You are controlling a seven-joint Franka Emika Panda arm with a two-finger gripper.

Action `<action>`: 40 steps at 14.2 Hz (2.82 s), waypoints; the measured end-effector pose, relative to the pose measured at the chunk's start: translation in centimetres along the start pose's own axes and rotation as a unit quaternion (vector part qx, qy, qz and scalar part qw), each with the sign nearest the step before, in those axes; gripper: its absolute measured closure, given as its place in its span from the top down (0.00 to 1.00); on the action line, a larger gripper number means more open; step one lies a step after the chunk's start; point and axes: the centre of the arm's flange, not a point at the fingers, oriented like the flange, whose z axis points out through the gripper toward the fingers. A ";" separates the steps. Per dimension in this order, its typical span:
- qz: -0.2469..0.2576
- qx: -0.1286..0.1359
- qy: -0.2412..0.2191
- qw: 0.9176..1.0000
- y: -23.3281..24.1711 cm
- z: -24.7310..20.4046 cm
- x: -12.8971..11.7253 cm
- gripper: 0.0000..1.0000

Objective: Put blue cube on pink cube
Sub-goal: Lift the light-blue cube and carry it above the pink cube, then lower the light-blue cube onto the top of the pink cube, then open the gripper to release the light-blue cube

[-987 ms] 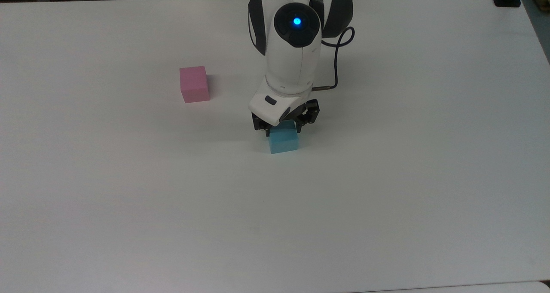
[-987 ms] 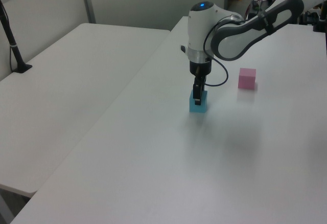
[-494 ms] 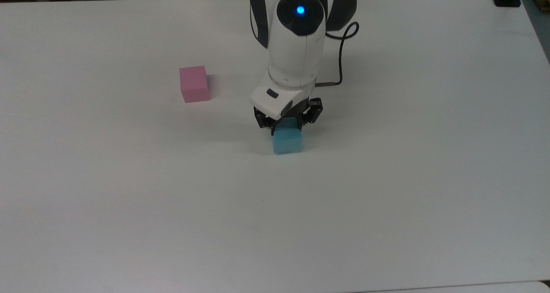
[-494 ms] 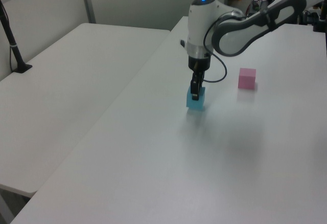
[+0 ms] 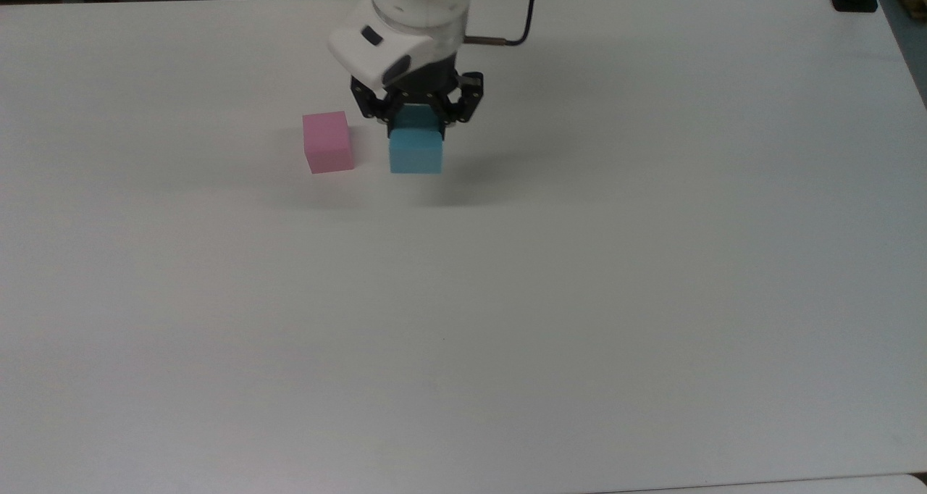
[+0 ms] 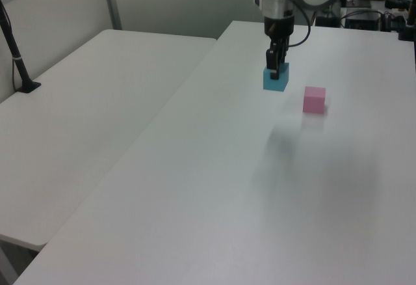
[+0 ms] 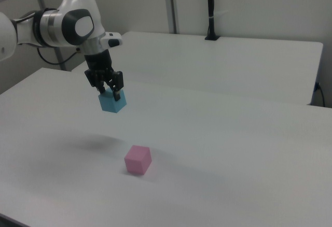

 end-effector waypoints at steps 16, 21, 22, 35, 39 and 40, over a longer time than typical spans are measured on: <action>-0.042 0.030 -0.012 0.999 10.0 -4.0 -6.5 0.59; -0.030 0.027 0.000 0.999 10.8 0.6 -8.1 0.59; -0.026 0.027 0.001 0.999 11.4 1.1 -8.3 0.59; -0.039 -0.001 -0.026 0.999 12.8 9.3 -7.8 0.59; -0.040 -0.003 -0.028 0.999 12.8 9.4 -7.9 0.59; -0.041 -0.003 -0.028 0.999 12.8 9.4 -7.9 0.59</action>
